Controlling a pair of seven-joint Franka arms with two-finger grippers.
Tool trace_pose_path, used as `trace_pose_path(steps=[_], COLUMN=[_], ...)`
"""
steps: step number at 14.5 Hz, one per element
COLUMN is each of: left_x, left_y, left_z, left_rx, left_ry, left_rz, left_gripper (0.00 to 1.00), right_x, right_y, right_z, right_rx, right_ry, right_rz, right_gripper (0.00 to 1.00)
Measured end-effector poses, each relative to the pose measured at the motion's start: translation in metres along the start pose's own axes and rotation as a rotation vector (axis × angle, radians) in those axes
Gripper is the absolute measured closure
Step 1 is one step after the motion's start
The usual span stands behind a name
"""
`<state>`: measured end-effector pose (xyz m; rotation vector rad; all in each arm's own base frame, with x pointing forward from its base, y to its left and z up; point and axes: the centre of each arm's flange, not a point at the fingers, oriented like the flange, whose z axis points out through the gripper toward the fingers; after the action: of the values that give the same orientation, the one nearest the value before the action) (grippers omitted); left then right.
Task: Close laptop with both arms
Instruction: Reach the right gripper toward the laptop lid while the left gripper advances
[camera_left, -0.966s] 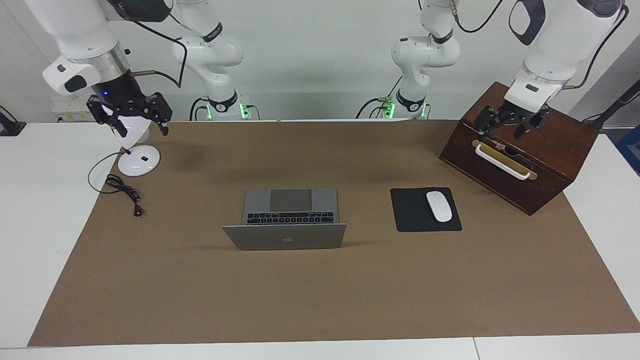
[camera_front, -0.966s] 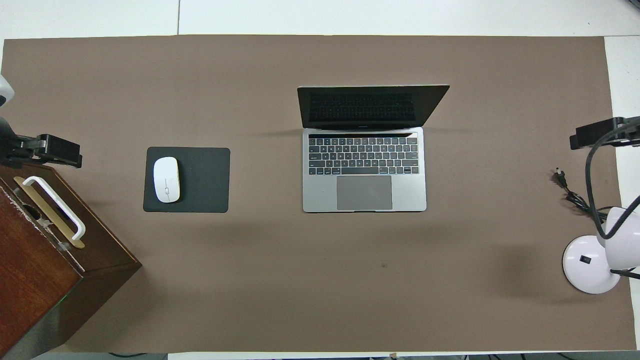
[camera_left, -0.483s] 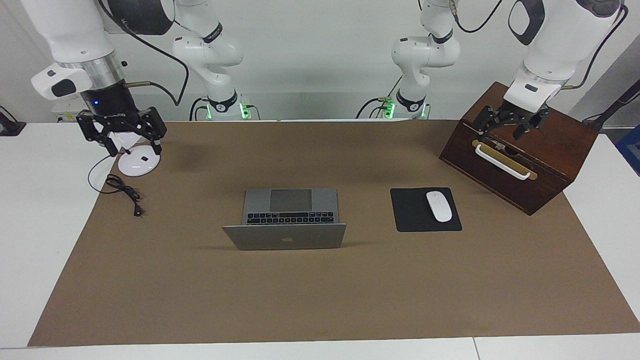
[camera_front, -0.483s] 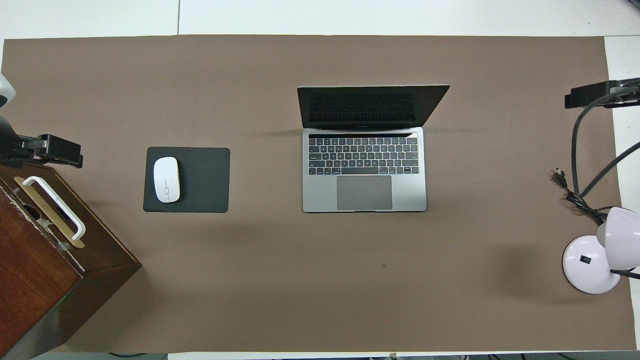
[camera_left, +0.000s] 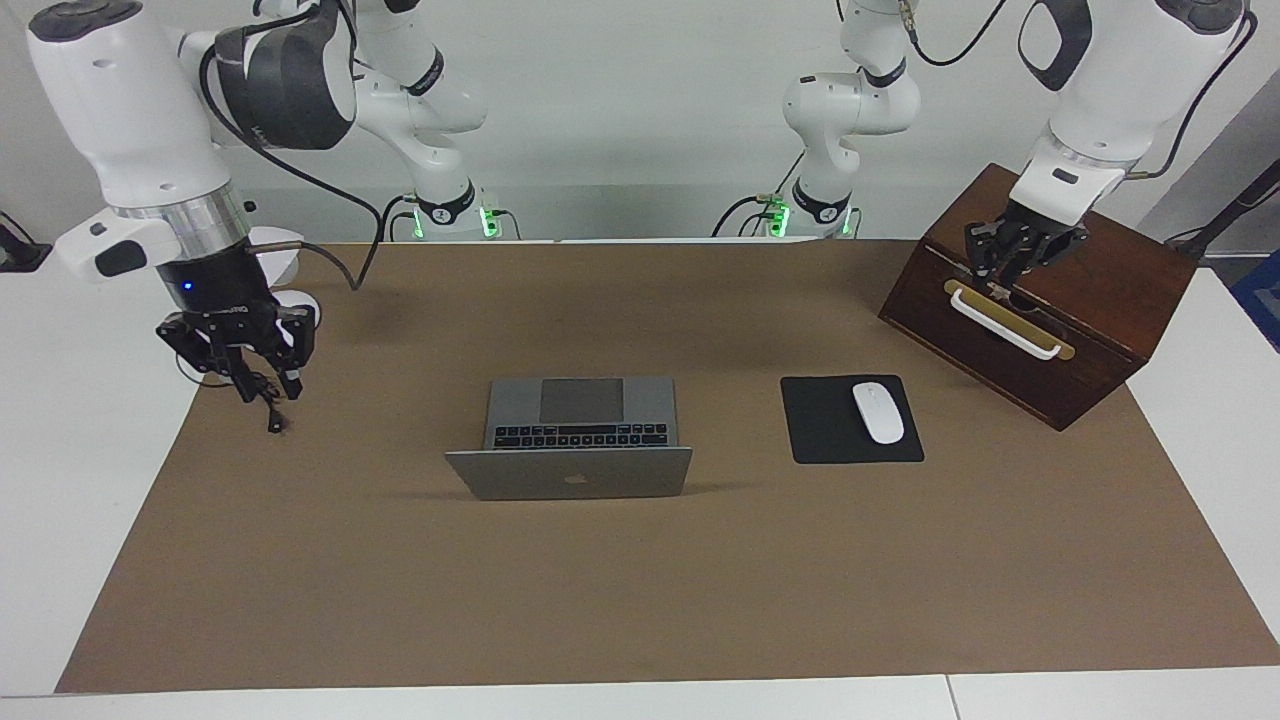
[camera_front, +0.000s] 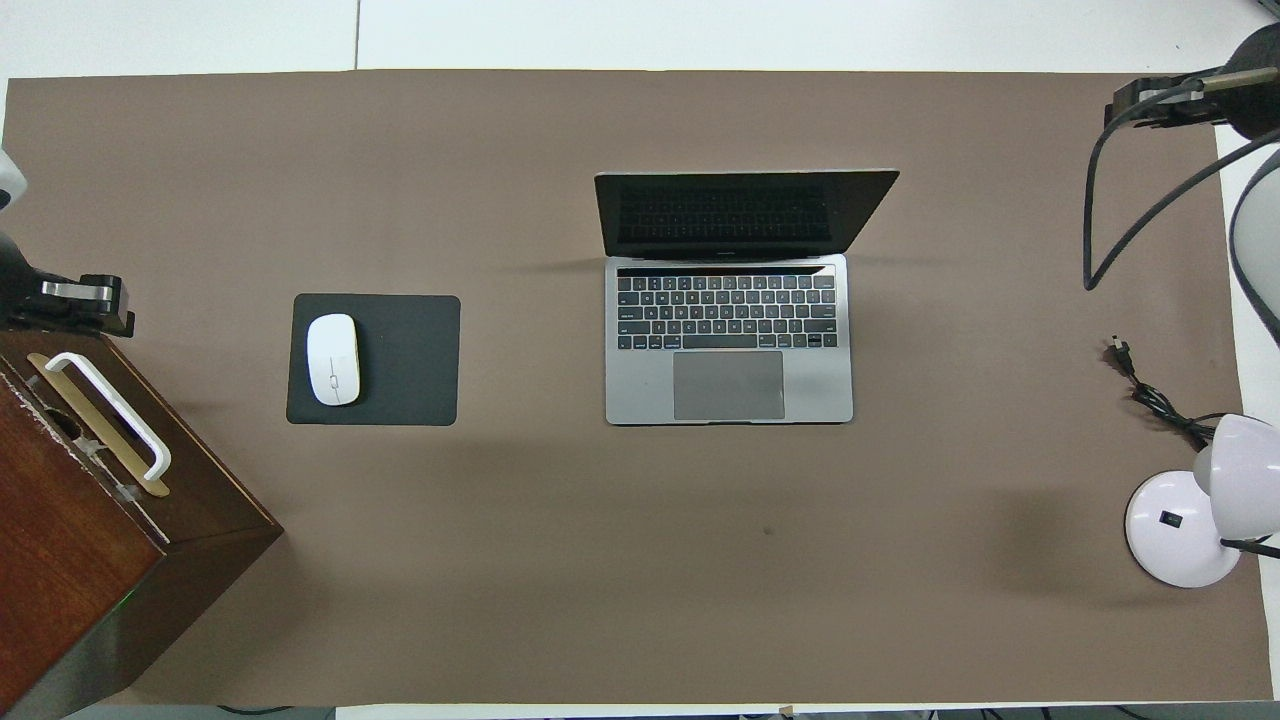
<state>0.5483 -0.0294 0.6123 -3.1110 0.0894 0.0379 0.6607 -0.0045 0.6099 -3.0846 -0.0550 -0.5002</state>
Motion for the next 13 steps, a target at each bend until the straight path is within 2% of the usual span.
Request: trace_pose_path(steps=[2,3,7,10,13], left_x=[0.001,0.003,0.014,0.02,0.015], left_y=[0.003,0.004,0.015,0.045,0.069], left_z=[-0.001,-0.002,0.0,0.021,0.047], left_rx=[-0.029,-0.037,-0.05,-0.063,-0.116], left_ry=[0.011,0.028,0.112,0.167,0.231], left_rz=[-0.001,-0.001,0.018,0.065,0.081], left_gripper=[0.99,0.99,0.99,0.99,0.99], right_x=[0.011,0.016,0.041,0.062,0.071], right_y=[-0.008,-0.014,-0.037,-0.052,-0.1], right_z=[0.007,0.013,0.039,0.067,0.089], right_rx=[0.01,0.018,0.052,0.081,0.114], right_ry=[0.028,0.045,0.081,0.117,0.154], right_rz=[-0.011,-0.019,-0.05,-0.063,-0.07], right_gripper=[0.92,0.99,0.99,0.99,0.99])
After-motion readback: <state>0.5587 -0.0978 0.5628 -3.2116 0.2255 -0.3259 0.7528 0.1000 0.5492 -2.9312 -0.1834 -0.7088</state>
